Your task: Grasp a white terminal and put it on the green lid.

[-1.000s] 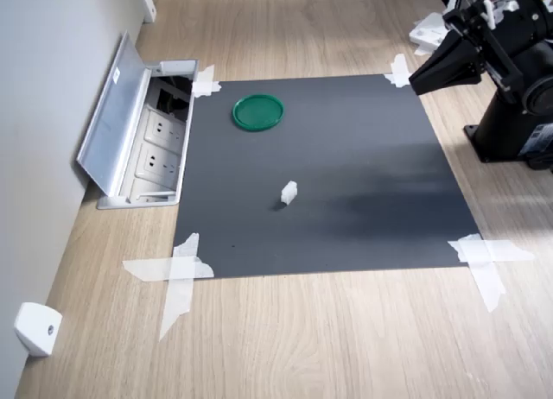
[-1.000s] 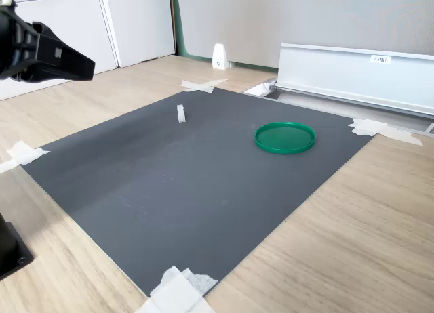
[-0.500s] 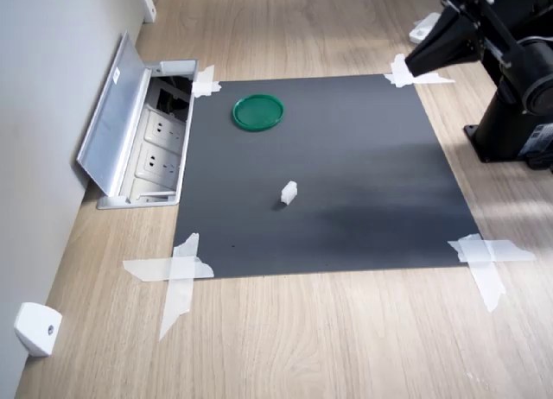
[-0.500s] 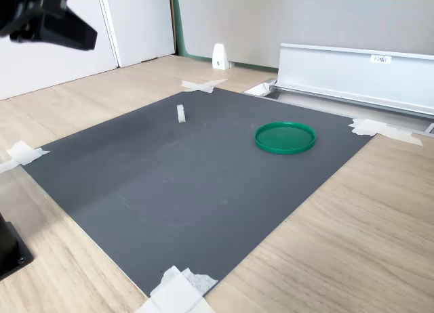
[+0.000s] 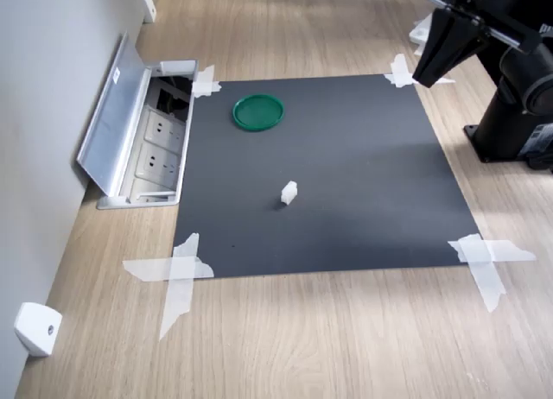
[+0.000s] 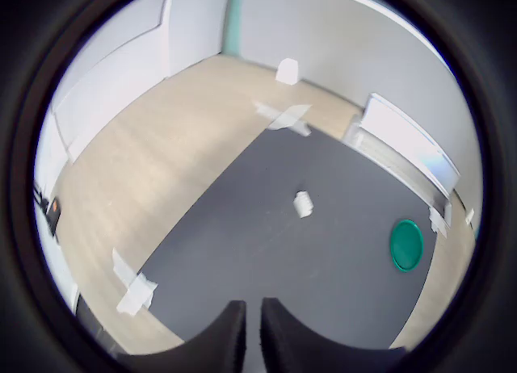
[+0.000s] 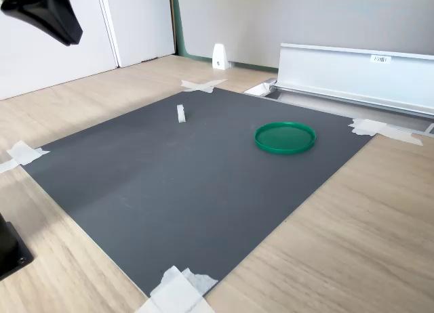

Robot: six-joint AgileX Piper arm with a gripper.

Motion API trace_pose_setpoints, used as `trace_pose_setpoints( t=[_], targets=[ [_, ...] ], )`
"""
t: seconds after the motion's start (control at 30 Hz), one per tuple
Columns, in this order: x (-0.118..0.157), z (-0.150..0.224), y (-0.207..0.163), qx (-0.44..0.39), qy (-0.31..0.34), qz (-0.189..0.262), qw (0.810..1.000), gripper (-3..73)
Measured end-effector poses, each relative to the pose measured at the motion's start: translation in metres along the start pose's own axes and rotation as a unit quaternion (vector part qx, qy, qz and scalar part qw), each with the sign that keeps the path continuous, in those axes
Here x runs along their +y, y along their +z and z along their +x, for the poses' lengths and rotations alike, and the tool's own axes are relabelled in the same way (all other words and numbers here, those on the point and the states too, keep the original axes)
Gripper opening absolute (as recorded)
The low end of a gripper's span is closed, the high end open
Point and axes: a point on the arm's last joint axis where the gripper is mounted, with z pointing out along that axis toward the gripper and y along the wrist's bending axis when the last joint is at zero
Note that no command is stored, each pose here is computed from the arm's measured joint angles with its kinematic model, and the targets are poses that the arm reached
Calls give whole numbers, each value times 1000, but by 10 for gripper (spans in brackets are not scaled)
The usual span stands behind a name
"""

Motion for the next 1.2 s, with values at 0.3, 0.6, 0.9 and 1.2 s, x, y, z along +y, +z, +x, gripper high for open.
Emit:
trace_pose_setpoints(
  t=[0.3, 0.6, 0.9, 1.2],
  targets=[
    [-33, -51, -1, 57, -31, -26, 998, 551],
    [-45, -112, 24, 77, -94, -56, 991, 690],
    [-38, -139, 101, 167, -106, -83, 977, 692],
    [-43, -131, 153, 213, -121, -91, 965, 680]
  ],
)
